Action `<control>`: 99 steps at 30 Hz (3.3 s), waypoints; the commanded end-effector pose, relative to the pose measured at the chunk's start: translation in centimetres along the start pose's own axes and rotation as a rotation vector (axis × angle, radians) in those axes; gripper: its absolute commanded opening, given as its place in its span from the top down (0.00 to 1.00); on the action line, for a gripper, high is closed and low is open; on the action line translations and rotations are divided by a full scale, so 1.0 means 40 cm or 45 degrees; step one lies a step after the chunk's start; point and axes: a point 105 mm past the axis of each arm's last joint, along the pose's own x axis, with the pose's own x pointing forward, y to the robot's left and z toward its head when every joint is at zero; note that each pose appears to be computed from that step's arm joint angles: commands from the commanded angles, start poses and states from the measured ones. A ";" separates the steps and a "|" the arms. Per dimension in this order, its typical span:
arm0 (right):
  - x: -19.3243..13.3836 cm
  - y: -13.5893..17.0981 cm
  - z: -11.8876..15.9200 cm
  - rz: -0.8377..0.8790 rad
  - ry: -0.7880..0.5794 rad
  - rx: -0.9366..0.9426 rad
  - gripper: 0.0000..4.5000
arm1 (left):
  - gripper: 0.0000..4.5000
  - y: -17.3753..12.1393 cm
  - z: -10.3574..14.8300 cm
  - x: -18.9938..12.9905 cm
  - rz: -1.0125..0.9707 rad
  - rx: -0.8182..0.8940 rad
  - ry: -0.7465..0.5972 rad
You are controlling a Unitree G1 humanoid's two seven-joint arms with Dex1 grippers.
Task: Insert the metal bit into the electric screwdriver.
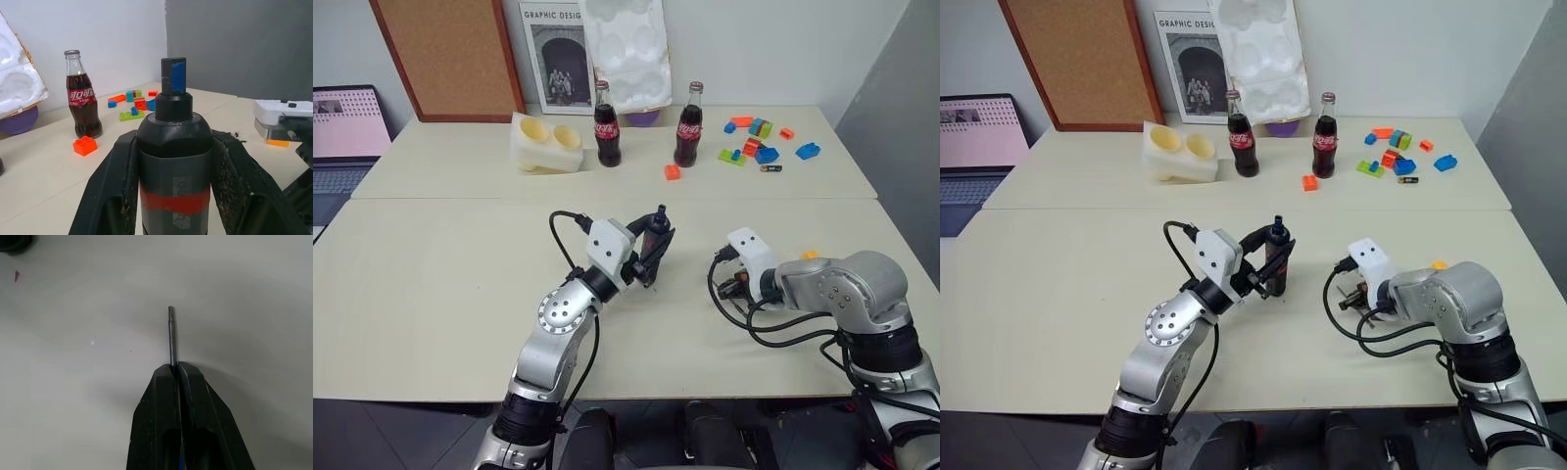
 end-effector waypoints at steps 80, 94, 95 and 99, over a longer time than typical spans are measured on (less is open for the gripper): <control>-0.320 0.199 0.286 0.802 -1.724 -0.087 1.00 | 0.63 -0.027 0.043 -0.013 -0.353 -0.089 -0.014; -0.307 0.207 0.282 0.784 -1.736 -0.120 1.00 | 0.63 -0.030 0.045 -0.019 -0.354 -0.093 -0.012; -0.308 0.207 0.283 0.782 -1.740 -0.126 1.00 | 0.63 -0.030 0.044 -0.019 -0.354 -0.094 -0.011; -0.325 0.214 0.288 0.796 -1.760 -0.191 1.00 | 0.63 -0.027 0.040 -0.020 -0.355 -0.095 -0.004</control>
